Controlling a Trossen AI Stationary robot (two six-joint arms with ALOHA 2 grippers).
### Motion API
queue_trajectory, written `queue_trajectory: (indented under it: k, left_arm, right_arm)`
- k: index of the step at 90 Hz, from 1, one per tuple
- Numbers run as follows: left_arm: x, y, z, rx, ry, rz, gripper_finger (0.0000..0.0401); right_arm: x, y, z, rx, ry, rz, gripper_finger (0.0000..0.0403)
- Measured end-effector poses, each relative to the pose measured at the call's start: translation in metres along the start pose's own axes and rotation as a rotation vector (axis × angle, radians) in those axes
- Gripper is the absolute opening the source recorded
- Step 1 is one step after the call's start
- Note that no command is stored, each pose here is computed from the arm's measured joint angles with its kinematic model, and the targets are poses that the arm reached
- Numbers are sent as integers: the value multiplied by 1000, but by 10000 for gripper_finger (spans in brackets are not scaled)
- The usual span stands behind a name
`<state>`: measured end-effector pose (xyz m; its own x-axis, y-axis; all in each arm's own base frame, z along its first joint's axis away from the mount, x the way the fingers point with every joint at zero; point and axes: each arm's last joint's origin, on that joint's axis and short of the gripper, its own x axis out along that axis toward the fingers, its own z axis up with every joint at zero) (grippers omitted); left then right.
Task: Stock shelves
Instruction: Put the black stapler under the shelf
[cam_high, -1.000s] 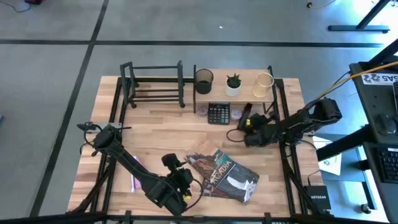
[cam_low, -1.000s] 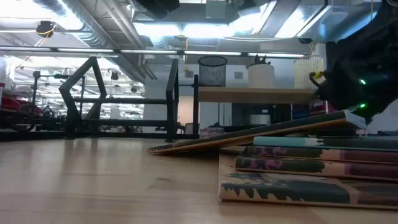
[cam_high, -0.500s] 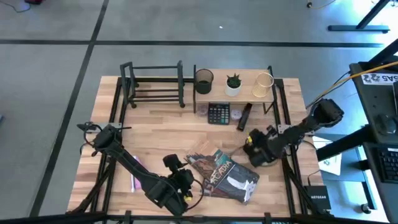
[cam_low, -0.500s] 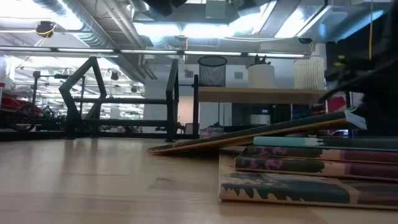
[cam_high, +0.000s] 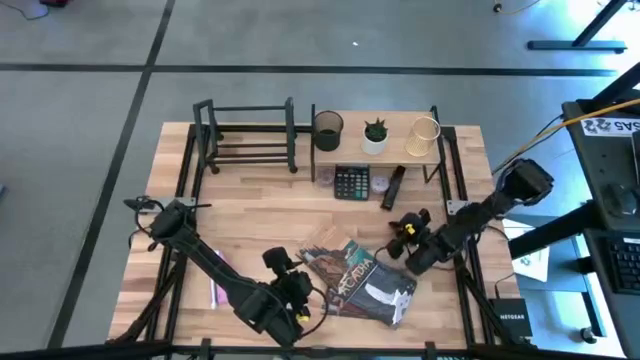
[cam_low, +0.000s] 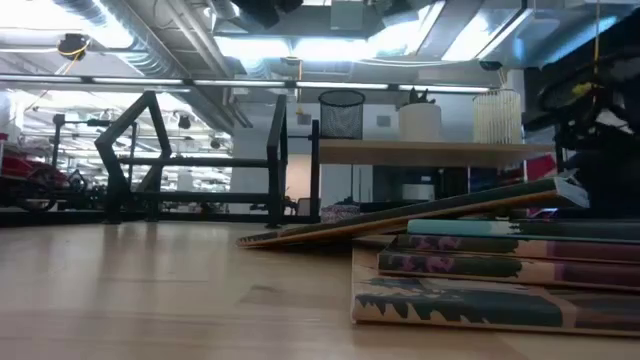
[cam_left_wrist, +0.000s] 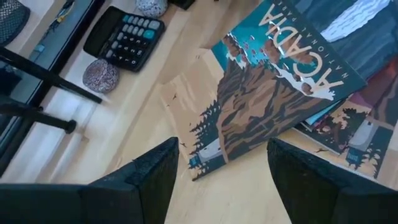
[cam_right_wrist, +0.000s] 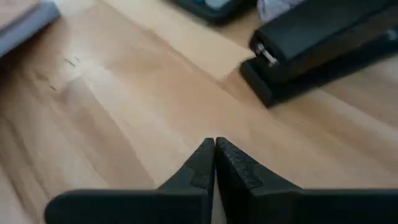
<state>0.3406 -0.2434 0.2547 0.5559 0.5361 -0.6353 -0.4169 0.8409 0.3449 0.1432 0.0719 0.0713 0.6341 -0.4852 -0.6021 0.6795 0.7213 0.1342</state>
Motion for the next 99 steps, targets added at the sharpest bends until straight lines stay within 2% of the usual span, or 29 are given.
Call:
queue_trajectory:
  k: [12,20,50,81,99]
  left_arm:
    - [0,0,0,15,-4,4,227]
    - [1,0,1,14,-5,6,227]
    - [1,0,1,13,-5,6,227]
    - [1,-1,1,-13,-10,-5,227]
    - [-2,-3,-1,-60,-2,-17,227]
  right_arm:
    - [6,-6,1,13,-33,104,0]
    - [10,-12,4,36,-45,125,0]
    - [22,-22,15,48,-66,45,0]
    - [23,-31,12,155,-70,-50,0]
    - [22,-33,12,193,-75,-62,0]
